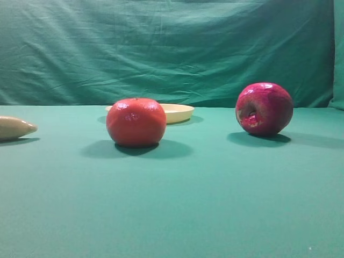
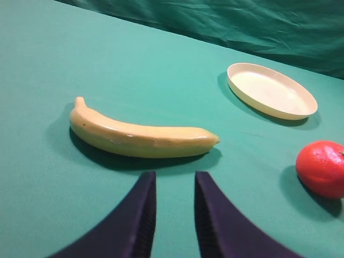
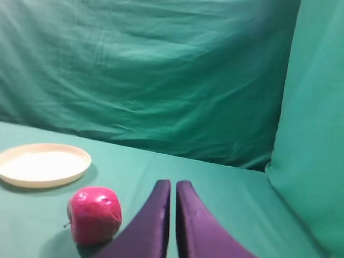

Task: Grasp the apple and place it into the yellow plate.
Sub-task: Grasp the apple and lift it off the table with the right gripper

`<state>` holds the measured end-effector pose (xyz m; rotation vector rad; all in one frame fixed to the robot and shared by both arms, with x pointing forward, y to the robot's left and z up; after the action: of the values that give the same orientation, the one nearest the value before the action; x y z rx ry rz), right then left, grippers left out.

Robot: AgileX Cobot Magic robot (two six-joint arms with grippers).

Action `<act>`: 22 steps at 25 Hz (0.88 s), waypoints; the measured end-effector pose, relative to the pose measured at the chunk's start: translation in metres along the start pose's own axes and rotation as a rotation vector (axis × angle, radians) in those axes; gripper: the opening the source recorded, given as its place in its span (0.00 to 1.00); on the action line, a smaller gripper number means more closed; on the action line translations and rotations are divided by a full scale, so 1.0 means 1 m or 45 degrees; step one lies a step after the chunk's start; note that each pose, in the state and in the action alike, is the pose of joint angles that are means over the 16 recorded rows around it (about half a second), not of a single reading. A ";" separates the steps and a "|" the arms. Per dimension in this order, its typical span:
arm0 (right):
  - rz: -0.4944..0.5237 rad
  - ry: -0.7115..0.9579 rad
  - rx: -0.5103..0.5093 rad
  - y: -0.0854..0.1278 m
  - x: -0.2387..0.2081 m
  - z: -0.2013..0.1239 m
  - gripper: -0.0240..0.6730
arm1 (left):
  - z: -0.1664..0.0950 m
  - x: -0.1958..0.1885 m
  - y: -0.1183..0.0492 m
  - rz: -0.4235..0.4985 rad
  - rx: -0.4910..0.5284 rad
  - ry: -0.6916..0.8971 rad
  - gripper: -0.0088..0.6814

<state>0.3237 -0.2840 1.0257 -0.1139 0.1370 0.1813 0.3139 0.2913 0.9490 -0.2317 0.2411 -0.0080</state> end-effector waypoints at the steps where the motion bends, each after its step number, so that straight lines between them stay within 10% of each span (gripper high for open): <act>1: 0.002 0.059 0.006 -0.001 0.002 0.007 0.03 | 0.000 0.000 0.000 0.000 0.000 0.000 0.24; 22: 0.278 0.974 -0.203 0.020 0.152 0.070 0.03 | 0.000 0.000 0.000 0.000 0.000 0.000 0.24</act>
<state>0.4769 -0.2297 1.0706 -0.3247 0.9008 0.3610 0.3139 0.2913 0.9490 -0.2317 0.2411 -0.0080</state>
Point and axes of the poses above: a point on each arm's last joint axis where the gripper is mounted, x pointing out along that axis toward the gripper, y along the wrist's bending axis when the last joint is at zero, z = x × y, the point moved 2 cm from there along x, pointing out along that axis toward the gripper, and after that the axes turned 7 degrees about -x, right-handed, at the moved point
